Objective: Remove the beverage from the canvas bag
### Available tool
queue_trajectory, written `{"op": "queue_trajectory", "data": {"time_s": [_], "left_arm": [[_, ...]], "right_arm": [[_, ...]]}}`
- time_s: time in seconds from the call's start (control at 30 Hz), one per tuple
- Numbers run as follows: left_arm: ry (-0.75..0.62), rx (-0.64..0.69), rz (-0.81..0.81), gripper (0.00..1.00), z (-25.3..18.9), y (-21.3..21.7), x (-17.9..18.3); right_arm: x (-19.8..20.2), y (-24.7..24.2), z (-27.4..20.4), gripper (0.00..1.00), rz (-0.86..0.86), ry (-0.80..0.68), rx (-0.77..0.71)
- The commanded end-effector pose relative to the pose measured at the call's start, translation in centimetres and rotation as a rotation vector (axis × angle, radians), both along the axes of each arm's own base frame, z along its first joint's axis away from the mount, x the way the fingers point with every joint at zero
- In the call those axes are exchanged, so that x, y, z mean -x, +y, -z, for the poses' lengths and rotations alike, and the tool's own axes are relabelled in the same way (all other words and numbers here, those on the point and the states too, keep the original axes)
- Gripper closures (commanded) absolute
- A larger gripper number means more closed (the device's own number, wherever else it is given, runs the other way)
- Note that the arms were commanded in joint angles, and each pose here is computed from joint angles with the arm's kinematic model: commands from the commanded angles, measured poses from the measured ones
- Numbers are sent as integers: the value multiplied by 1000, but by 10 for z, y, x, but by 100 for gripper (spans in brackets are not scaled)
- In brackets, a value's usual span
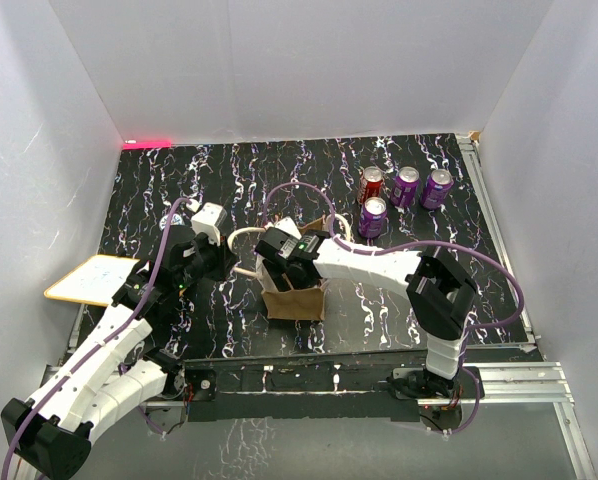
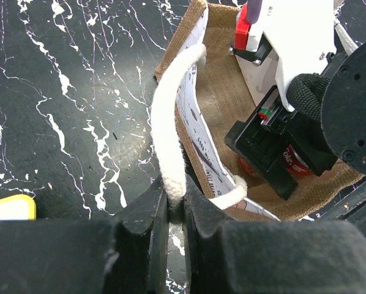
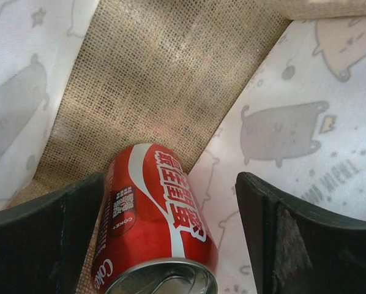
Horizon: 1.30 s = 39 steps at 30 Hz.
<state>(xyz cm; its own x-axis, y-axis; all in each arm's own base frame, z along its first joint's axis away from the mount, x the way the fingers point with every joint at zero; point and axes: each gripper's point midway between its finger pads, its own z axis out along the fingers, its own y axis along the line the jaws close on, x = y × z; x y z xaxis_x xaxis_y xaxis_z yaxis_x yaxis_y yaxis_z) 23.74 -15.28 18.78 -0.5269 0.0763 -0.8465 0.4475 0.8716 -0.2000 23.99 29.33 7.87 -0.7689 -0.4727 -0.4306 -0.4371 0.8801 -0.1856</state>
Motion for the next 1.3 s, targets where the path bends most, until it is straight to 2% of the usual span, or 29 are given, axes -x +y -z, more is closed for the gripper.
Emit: {"op": "queue_trajectory", "data": {"time_s": [0.0, 0.17, 0.33, 0.43, 0.77, 1.0, 1.27], "left_arm": [[-18, -1, -14, 100, -2, 4, -1], [-16, -1, -14, 100, -2, 4, -1], [-16, -3, -14, 100, -1, 4, -2], [-17, -1, -13, 100, -2, 4, -2], [-15, -2, -12, 100, -2, 4, -1], [-12, -4, -12, 100, -1, 3, -2], [-5, -8, -14, 100, 1, 3, -2]], "right_arm": [[2, 12, -8, 11, -8, 0, -52], [3, 10, -17, 16, -16, -5, -52], [7, 6, -25, 7, -28, 14, -40], [11, 2, -28, 5, -36, 31, -11], [24, -5, -22, 5, -76, 99, 35], [33, -11, -3, 20, -82, 154, 66], [22, 7, -26, 43, -93, 95, -25]]}}
